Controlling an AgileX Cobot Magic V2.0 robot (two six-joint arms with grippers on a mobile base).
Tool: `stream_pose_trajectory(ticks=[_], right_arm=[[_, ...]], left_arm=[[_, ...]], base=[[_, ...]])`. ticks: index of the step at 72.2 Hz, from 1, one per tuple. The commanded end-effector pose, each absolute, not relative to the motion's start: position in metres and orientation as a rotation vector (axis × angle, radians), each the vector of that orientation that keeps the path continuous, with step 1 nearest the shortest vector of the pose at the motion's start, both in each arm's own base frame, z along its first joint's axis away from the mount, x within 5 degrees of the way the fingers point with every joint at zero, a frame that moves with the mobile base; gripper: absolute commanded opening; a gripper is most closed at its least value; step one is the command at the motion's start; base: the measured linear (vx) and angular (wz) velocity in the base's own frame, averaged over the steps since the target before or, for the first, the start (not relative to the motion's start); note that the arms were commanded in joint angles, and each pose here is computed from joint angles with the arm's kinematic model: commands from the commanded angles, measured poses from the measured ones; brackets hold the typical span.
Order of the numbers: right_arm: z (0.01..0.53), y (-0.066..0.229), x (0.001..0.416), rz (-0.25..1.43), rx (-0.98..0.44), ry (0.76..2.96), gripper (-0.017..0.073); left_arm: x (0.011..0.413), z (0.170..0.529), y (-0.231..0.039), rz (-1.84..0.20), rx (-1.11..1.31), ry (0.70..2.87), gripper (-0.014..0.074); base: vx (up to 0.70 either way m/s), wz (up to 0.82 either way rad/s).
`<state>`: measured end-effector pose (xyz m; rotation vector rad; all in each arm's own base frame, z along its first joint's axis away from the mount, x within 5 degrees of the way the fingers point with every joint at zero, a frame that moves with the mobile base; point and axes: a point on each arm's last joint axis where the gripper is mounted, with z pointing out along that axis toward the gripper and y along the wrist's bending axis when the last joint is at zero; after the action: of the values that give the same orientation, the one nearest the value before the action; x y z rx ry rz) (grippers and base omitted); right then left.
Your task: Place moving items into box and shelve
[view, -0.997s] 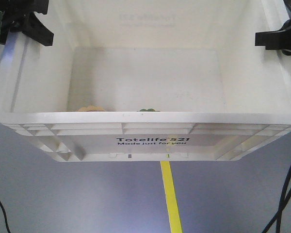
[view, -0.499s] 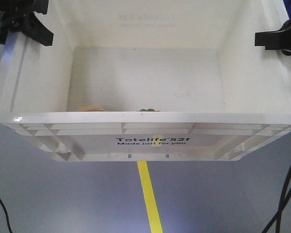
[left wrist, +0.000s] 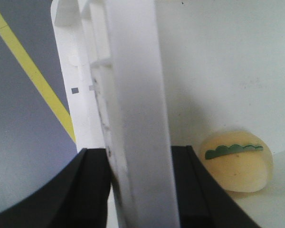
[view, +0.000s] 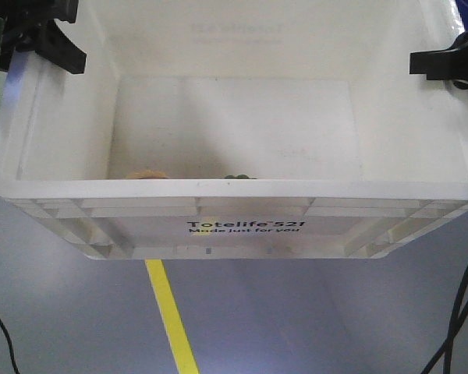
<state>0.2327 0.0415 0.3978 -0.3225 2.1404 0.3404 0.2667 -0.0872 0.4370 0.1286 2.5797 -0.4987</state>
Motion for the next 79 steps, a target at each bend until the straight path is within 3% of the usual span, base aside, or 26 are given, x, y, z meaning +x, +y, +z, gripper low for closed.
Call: stream_pose_trajectory(ticks=[1, 79], right_arm=[[0.4271, 0.0445, 0.2270, 0.374, -0.297, 1.969, -0.0008], [0.4272, 0.0444, 0.2271, 0.373, -0.297, 1.968, -0.0008]], left_arm=[[0.2501, 0.4707, -0.0944, -0.657, 0.160, 2.399, 0.0000], [0.2503, 0.4705, -0.0940, -0.650, 0.159, 2.400, 0.0001]], base=[[0.47, -0.44], [0.42, -0.63]])
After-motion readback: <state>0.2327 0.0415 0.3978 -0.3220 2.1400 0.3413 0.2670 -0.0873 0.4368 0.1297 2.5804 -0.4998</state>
